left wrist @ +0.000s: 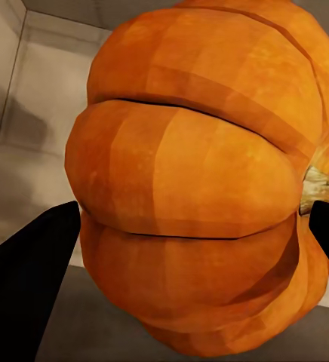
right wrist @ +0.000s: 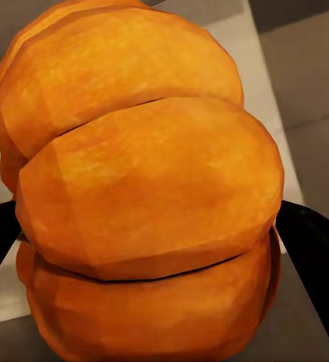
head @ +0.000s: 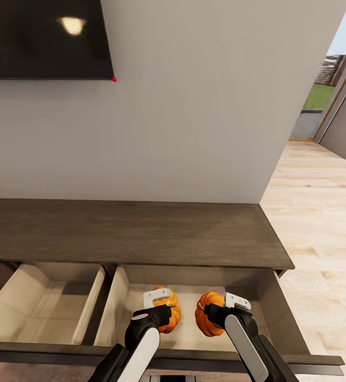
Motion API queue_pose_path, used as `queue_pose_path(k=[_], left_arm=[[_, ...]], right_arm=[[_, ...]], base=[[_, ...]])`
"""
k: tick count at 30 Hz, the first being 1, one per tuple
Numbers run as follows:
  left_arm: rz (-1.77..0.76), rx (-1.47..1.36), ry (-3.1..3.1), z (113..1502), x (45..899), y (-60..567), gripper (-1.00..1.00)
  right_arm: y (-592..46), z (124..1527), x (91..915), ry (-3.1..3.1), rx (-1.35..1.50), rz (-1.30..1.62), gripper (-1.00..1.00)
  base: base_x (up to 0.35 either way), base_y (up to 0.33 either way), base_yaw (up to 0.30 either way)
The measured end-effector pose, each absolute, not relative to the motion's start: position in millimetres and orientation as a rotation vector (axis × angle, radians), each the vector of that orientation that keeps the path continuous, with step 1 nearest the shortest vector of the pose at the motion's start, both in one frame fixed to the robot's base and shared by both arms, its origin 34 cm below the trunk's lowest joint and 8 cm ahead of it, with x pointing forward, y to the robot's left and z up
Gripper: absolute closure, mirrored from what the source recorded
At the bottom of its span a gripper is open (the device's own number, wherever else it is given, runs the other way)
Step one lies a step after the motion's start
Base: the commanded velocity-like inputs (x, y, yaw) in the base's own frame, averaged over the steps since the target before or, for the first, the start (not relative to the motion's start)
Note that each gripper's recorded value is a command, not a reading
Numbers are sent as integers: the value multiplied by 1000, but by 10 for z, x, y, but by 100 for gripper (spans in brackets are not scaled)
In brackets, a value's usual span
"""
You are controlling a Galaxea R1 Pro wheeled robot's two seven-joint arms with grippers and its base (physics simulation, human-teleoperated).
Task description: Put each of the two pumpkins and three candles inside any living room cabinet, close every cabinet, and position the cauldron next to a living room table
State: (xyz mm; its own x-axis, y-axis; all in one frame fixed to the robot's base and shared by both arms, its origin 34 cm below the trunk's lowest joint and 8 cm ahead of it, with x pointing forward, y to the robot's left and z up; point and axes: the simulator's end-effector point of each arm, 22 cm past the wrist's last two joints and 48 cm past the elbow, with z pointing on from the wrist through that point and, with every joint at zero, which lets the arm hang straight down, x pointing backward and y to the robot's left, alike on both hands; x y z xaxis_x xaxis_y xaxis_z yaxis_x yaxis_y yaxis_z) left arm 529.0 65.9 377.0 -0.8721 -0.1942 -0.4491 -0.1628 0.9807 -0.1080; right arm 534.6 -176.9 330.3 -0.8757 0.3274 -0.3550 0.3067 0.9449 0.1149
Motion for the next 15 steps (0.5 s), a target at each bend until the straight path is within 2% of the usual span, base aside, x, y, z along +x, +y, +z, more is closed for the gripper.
queue_pose_path(k=[5,6,11,12,15], left_arm=[[-91,-254,2650,3772,5294,659,100],[-91,-253,2650,3773,5294,658,-100],[-84,-252,2649,3776,5295,668,-100],[-83,-253,2650,3774,5295,670,-100],[-84,-255,2650,3773,5296,674,-100]], right_arm=[[-1769,3303,5347,2723,461,78,100],[-1769,3303,5347,2723,461,78,100],[-1768,3303,5347,2723,461,78,100],[-1768,3304,5348,2723,461,79,-100],[-1770,3304,5348,2723,461,77,-100]], base=[[0,0,0],[0,0,0],[0,0,0],[0,0,0],[0,0,0]])
